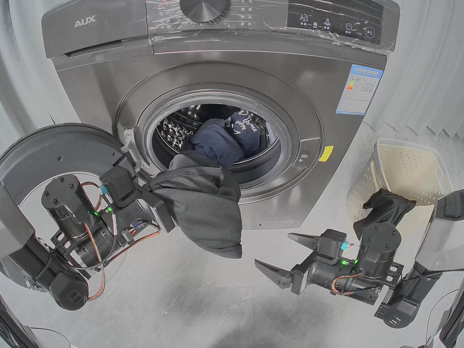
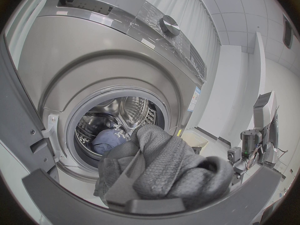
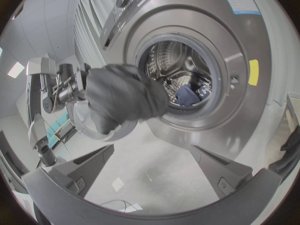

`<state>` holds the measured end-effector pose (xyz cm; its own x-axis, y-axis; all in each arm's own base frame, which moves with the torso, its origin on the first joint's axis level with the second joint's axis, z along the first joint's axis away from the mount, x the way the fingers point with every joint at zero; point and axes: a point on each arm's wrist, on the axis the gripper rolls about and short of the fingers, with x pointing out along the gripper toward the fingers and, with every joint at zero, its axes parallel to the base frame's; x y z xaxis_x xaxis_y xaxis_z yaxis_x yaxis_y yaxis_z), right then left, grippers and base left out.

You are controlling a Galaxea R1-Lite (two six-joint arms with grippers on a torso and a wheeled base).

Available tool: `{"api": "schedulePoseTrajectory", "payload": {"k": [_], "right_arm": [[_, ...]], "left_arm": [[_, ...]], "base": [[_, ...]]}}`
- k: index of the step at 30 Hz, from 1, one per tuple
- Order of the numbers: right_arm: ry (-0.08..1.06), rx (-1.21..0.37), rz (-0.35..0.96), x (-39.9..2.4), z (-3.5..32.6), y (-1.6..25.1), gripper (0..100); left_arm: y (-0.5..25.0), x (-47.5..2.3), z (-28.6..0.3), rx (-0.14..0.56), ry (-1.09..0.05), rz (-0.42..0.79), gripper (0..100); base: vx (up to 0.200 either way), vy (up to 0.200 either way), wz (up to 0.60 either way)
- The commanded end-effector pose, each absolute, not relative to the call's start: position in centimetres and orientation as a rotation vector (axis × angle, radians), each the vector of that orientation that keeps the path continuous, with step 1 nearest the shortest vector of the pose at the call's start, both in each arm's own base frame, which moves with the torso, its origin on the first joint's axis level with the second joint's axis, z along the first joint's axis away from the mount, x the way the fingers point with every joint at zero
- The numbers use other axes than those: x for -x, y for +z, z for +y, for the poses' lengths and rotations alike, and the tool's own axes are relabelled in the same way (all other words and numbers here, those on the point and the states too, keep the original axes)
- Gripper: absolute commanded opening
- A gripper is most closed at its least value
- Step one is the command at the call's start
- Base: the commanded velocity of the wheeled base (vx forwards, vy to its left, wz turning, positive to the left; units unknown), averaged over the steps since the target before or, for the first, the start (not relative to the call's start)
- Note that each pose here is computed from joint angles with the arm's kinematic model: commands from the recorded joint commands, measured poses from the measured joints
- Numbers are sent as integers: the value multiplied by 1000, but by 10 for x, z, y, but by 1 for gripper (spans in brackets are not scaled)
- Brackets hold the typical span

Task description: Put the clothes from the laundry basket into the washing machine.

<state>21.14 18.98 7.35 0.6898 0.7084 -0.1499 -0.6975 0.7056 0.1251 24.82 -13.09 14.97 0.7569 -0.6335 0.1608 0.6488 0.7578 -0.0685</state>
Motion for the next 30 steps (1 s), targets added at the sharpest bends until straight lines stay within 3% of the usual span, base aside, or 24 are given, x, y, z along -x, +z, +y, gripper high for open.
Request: {"api": "schedulePoseTrajectory", "payload": {"k": [1, 30], "right_arm": [[751, -44, 228, -205, 162, 73, 100], [738, -46, 232, -208, 154, 73, 100]], "left_arm": [[156, -238, -125, 131, -697, -143, 0], [136, -228, -113, 97, -670, -50, 0]], "base": [[0, 0, 0], [0, 0, 0]]}}
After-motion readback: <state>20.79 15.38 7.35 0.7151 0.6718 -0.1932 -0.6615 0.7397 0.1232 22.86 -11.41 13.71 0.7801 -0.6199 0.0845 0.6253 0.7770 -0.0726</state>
